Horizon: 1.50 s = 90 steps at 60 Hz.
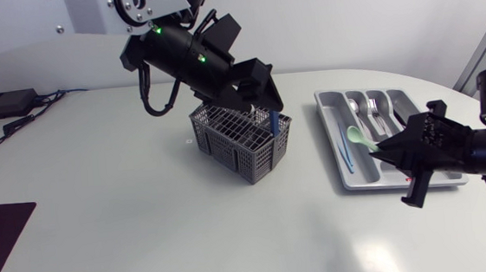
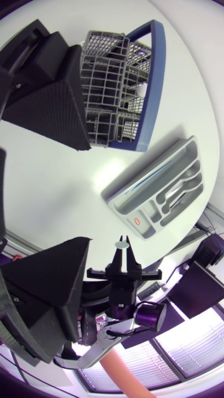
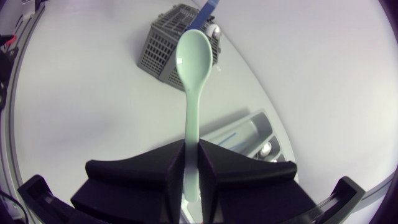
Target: Unload the cutlery basket into the drawer organizer.
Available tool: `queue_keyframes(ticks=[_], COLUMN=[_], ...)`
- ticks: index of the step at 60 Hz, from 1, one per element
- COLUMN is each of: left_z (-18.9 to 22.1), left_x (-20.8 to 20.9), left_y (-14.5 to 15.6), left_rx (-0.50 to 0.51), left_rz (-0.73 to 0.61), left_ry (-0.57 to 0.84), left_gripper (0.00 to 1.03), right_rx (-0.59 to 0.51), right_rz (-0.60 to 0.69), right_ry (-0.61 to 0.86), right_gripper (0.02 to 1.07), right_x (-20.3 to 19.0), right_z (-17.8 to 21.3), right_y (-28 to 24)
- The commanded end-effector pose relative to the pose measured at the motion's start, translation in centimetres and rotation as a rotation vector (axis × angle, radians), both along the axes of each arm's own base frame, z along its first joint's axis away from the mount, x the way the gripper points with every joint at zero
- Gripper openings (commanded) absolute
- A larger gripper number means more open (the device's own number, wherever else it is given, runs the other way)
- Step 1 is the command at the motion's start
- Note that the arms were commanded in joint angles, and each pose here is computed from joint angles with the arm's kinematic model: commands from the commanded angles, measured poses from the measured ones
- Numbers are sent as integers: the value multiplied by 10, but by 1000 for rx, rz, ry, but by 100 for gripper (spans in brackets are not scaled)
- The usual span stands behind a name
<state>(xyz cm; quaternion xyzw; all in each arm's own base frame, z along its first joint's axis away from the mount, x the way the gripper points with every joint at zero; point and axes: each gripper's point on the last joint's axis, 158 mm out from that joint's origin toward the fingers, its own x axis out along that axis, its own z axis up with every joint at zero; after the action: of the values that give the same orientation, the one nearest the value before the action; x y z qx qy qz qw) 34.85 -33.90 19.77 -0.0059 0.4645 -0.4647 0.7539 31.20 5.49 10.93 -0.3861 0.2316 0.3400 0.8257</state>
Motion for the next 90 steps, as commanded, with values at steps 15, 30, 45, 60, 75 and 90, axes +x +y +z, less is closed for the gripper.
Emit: queue_keyframes(ticks=[15, 30, 45, 60, 75, 90], left_z=[-12, -20, -23, -27, -30, -21], left_x=[14, 15, 15, 15, 14, 12], left_y=[0, 4, 3, 5, 12, 32], left_rx=[38, 52, 56, 65, 76, 80], left_rz=[43, 44, 42, 45, 55, 84], left_ry=[-35, -25, -21, -17, -12, -29], left_gripper=[99, 99, 99, 99, 99, 99], right_rx=[-174, -226, -317, -442, -516, -541], right_rz=[51, 31, 30, 85, 108, 45], right_ry=[58, 99, 161, 232, 299, 255], right_gripper=[8, 8, 8, 8, 51, 93], right_x=[8, 28, 47, 46, 43, 49], right_z=[-61, -90, -116, -126, -132, -113], right_y=[-82, -139, -178, -179, -180, -188])
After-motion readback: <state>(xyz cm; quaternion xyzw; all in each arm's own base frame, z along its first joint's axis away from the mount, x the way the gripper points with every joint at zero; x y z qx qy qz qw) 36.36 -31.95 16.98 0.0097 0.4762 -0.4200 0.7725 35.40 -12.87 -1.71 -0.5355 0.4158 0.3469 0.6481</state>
